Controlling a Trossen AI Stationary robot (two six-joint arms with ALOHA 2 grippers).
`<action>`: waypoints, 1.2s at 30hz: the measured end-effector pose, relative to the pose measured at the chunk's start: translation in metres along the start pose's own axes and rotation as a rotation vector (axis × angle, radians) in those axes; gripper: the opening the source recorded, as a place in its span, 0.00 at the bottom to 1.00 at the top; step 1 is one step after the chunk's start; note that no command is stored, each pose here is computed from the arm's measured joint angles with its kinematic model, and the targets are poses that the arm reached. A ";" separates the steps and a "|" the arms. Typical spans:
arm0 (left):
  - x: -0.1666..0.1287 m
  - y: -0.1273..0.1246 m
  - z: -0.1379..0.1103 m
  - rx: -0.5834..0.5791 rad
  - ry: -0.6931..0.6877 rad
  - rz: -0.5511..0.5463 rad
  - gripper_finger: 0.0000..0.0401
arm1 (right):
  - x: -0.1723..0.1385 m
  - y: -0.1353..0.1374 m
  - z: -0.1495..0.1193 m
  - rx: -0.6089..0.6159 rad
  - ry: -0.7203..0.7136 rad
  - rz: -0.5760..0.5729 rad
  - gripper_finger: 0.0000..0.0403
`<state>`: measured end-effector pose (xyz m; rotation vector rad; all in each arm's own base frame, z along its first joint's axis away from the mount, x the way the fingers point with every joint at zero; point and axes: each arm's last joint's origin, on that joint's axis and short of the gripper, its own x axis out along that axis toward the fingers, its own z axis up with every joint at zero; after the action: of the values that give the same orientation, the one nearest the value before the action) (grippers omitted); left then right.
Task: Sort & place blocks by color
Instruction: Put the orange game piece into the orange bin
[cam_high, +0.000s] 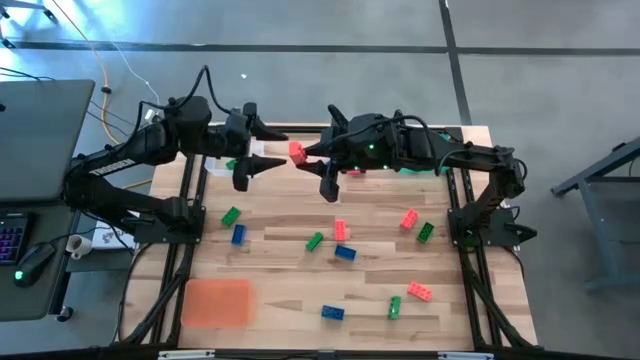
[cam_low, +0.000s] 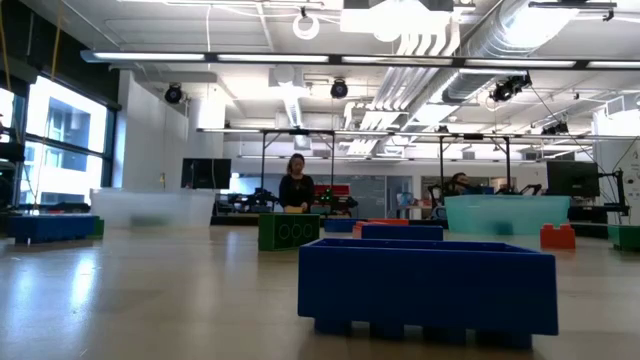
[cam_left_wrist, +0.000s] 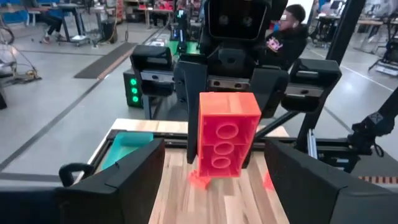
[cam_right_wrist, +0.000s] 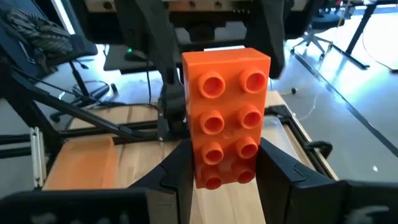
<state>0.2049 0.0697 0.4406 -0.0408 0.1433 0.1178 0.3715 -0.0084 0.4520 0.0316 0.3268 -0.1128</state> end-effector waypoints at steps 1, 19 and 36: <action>0.000 0.000 0.000 0.001 -0.004 0.000 0.66 | 0.000 0.000 0.001 0.001 -0.009 0.003 0.27; 0.037 0.008 0.002 -0.005 -0.087 -0.007 0.66 | 0.000 -0.002 0.004 0.005 -0.043 -0.013 0.27; 0.037 0.008 -0.001 0.043 -0.060 -0.018 0.27 | 0.001 -0.003 0.003 0.008 -0.032 -0.030 0.43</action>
<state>0.2400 0.0818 0.4341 0.0040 0.0851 0.0983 0.3734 -0.0113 0.4539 0.0331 0.2950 -0.1443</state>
